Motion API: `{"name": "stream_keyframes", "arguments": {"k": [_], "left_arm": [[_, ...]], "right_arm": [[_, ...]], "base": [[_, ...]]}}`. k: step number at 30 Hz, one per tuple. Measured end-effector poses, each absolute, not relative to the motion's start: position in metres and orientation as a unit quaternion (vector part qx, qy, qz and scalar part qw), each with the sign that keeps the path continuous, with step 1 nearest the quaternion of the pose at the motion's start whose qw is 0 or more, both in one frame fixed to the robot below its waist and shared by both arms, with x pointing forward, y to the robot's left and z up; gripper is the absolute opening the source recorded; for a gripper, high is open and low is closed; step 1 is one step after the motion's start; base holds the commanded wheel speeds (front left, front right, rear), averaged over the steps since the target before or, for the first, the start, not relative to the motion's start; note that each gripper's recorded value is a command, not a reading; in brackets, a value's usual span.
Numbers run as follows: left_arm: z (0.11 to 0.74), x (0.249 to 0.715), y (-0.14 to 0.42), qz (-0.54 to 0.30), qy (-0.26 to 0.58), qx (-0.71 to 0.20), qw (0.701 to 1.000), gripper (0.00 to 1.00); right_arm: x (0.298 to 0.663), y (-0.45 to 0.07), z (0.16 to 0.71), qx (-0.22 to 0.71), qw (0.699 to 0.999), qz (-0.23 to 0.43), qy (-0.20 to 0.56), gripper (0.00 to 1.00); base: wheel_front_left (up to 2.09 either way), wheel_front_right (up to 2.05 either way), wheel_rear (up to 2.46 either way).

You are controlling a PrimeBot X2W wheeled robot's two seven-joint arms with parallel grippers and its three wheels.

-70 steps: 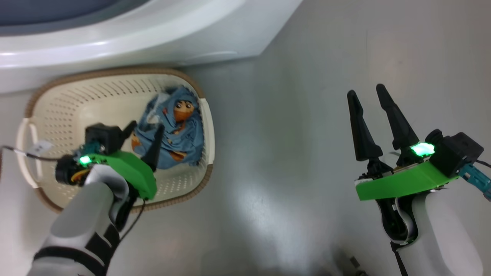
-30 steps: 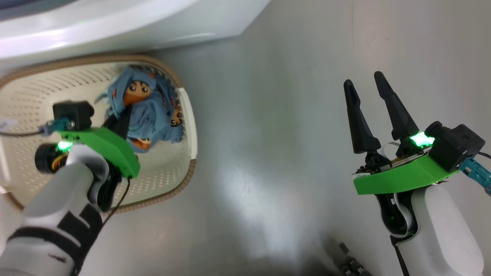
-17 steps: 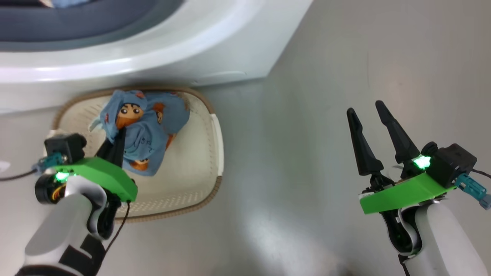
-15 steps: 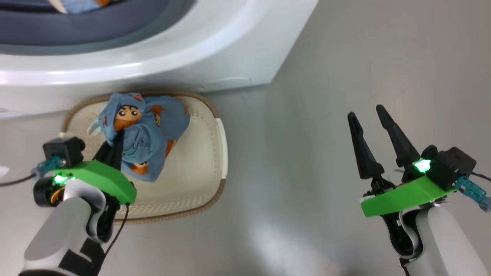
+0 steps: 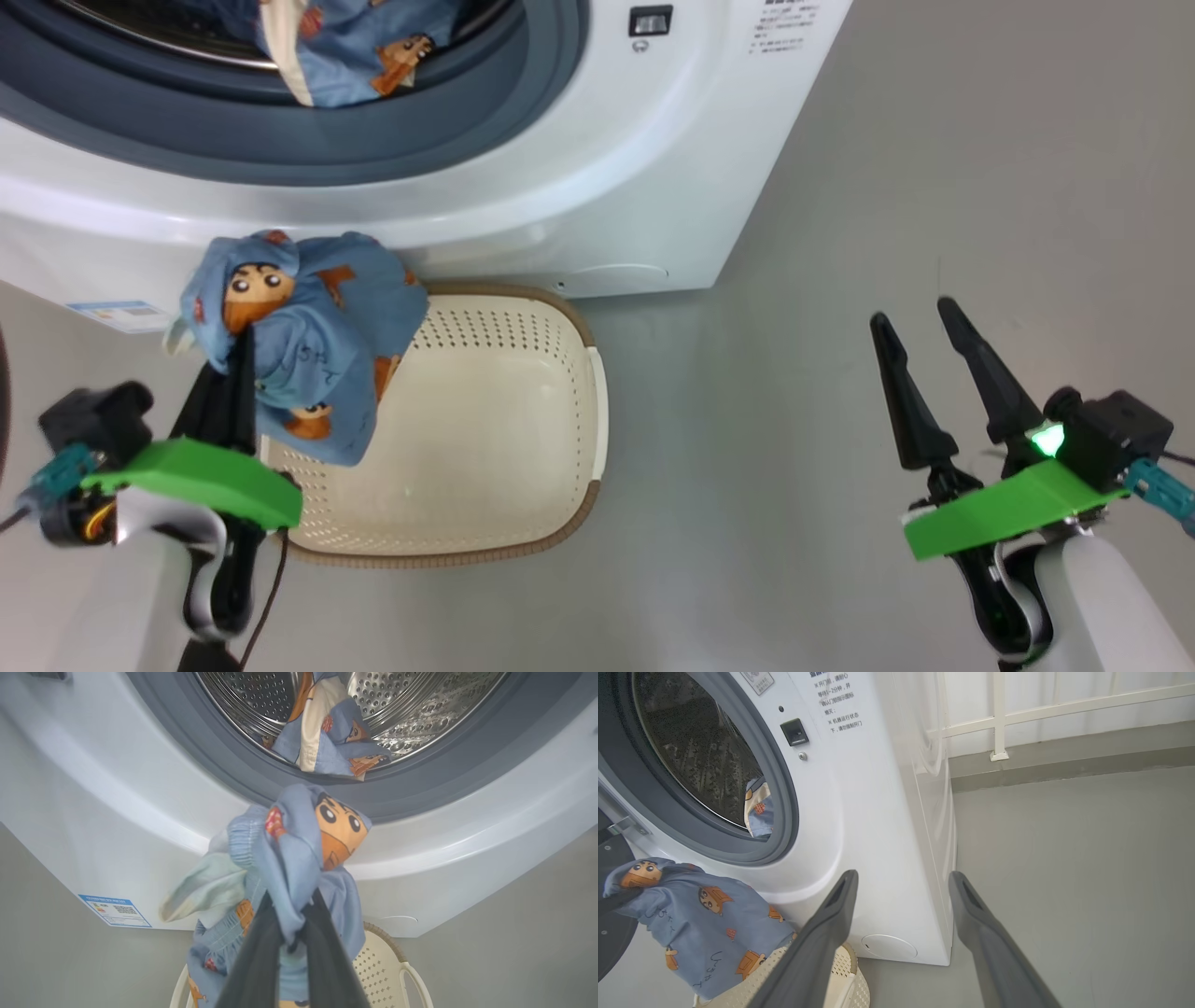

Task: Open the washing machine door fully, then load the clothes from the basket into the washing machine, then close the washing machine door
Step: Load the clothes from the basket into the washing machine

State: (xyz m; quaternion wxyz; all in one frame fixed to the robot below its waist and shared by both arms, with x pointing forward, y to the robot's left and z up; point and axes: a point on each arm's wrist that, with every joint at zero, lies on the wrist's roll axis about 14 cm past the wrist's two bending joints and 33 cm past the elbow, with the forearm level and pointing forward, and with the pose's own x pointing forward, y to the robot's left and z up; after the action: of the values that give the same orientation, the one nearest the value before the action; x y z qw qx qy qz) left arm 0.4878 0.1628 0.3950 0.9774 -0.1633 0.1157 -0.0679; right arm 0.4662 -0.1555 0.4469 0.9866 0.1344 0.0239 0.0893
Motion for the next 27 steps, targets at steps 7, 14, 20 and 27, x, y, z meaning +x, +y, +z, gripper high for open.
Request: {"name": "stream_keyframes", "arguments": {"k": [7, 14, 20, 27], "left_arm": [[0.431, 0.465, 0.188, -0.032, 0.054, -0.153, 0.986, 0.00], [0.456, 0.436, 0.205, -0.001, 0.014, -0.139, 0.990, 0.00], [0.461, 0.418, 0.205, 0.006, 0.008, -0.134, 0.991, 0.00], [0.468, 0.417, 0.201, 0.000, -0.002, -0.125, 0.992, 0.00]], "right_arm": [[0.453, -0.157, 0.450, 0.132, 0.987, 0.088, 0.027, 1.00], [0.446, -0.159, 0.458, 0.133, 0.987, 0.087, 0.020, 1.00], [0.440, -0.163, 0.457, 0.133, 0.988, 0.081, 0.022, 1.00], [0.436, -0.165, 0.456, 0.133, 0.988, 0.078, 0.025, 1.00]], "base": [[0.00, 0.00, 0.00], [0.00, 0.00, 0.00], [0.00, 0.00, 0.00], [0.00, 0.00, 0.00]]}}
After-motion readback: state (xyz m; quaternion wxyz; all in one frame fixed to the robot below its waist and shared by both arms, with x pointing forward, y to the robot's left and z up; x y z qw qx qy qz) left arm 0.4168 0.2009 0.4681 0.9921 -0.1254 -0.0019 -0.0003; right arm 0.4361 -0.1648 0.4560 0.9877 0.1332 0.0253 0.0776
